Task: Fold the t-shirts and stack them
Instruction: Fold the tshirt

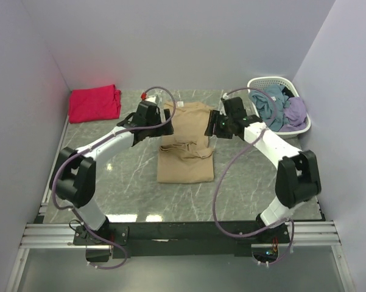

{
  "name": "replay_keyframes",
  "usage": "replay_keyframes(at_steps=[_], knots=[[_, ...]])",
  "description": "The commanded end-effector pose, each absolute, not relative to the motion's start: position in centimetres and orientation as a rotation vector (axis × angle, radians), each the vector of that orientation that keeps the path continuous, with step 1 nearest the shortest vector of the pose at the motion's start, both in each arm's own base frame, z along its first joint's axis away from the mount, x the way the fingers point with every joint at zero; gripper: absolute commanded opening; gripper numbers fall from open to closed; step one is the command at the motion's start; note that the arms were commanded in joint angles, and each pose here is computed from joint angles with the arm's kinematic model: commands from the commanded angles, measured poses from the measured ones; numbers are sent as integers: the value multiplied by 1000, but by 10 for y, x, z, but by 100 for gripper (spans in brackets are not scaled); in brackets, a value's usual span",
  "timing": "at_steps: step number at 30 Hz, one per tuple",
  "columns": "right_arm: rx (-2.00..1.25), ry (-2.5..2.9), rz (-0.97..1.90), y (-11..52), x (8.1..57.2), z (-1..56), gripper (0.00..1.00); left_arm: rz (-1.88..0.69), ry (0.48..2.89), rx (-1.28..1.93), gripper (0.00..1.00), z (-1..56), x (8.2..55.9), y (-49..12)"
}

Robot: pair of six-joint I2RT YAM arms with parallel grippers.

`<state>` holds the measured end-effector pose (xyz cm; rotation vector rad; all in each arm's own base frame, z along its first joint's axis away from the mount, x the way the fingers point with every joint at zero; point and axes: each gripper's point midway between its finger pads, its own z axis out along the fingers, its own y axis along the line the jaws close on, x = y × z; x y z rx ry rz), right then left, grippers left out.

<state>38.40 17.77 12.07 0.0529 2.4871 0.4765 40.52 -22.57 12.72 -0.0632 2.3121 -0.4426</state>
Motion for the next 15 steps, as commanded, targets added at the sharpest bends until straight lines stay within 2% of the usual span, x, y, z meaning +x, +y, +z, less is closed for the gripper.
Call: replay_keyframes(at_steps=[1, 2, 9, 15], knots=[[-5, 2471, 660, 195, 356, 145, 65, -655, 2239, 62, 98, 178, 386, -248], [-9, 2497, 658, 195, 348, 137, 65, -744, 2267, 119, 96, 177, 374, -260], [-44, 2552, 695, 211, 316, 116, 61, -816, 2392, 125, 93, 127, 341, -266], [-57, 2599, 700, 219, 310, 98, 60, -843, 2430, 117, 93, 107, 341, -273]])
